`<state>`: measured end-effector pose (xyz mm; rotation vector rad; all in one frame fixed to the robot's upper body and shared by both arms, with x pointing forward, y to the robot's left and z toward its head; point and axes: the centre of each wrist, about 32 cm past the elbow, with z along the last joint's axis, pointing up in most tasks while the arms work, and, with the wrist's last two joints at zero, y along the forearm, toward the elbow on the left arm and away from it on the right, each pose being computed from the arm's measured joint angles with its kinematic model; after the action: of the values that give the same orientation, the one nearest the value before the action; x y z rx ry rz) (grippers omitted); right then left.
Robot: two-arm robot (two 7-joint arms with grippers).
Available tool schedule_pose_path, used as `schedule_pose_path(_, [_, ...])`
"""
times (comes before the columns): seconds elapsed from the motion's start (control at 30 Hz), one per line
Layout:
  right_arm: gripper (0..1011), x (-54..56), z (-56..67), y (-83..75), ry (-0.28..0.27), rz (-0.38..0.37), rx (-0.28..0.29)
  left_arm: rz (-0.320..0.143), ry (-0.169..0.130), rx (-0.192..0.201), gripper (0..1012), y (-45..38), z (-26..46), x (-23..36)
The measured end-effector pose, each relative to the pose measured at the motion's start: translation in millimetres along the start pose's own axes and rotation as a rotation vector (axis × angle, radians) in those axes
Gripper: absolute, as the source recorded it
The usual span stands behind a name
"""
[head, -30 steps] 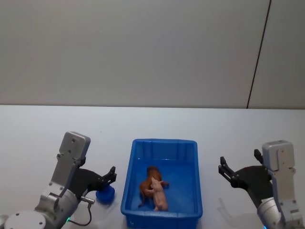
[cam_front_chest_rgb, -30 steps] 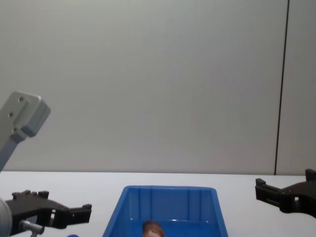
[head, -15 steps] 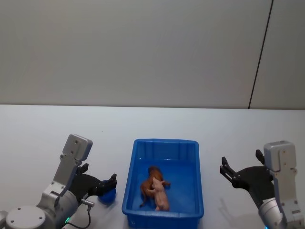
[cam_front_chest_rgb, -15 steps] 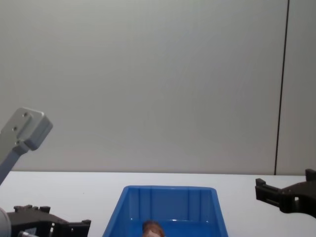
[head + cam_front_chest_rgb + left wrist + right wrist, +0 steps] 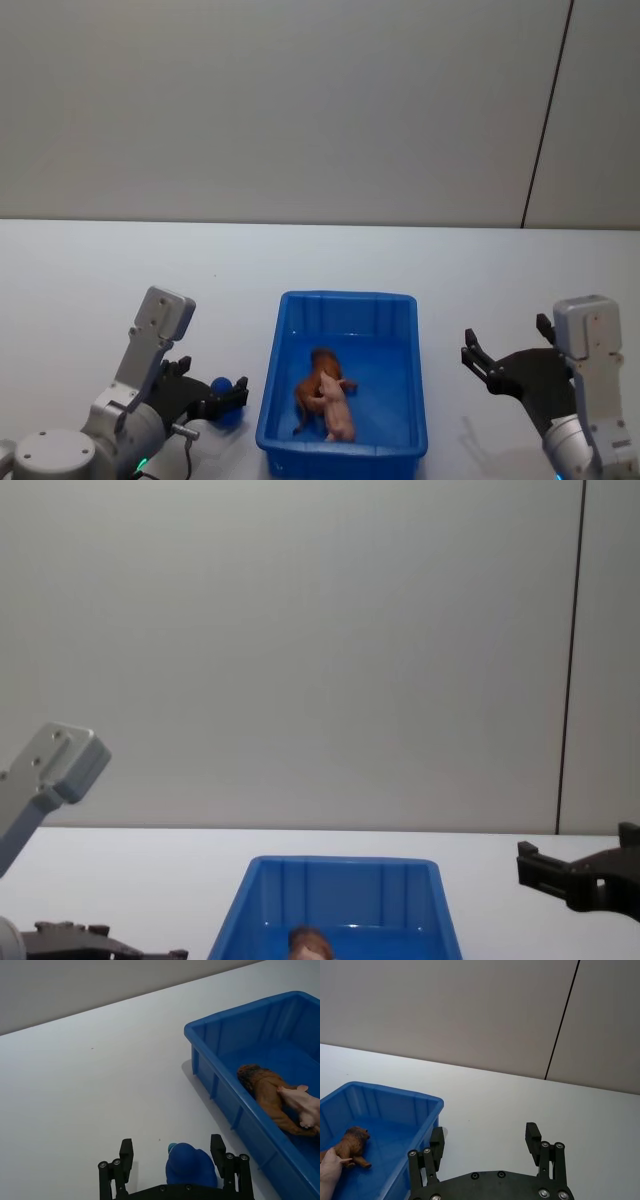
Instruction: Pick up the two dolls from the table and place them into the box.
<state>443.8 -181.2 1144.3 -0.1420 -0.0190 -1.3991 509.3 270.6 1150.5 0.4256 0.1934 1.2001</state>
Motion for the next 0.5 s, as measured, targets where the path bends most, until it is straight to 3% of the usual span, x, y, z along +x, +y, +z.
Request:
schedule_pose_path(0.2, [1001, 0.0, 0.0, 0.0, 0.0, 0.0, 0.0, -0.013, 0.011, 0.018, 896, -2.7, -2.2, 1.2])
schedule_pose_path(0.5, [1000, 0.0, 0.0, 0.0, 0.0, 0.0, 0.0, -0.022, 0.02, 0.038, 598, -5.9, -5.1, 2.8])
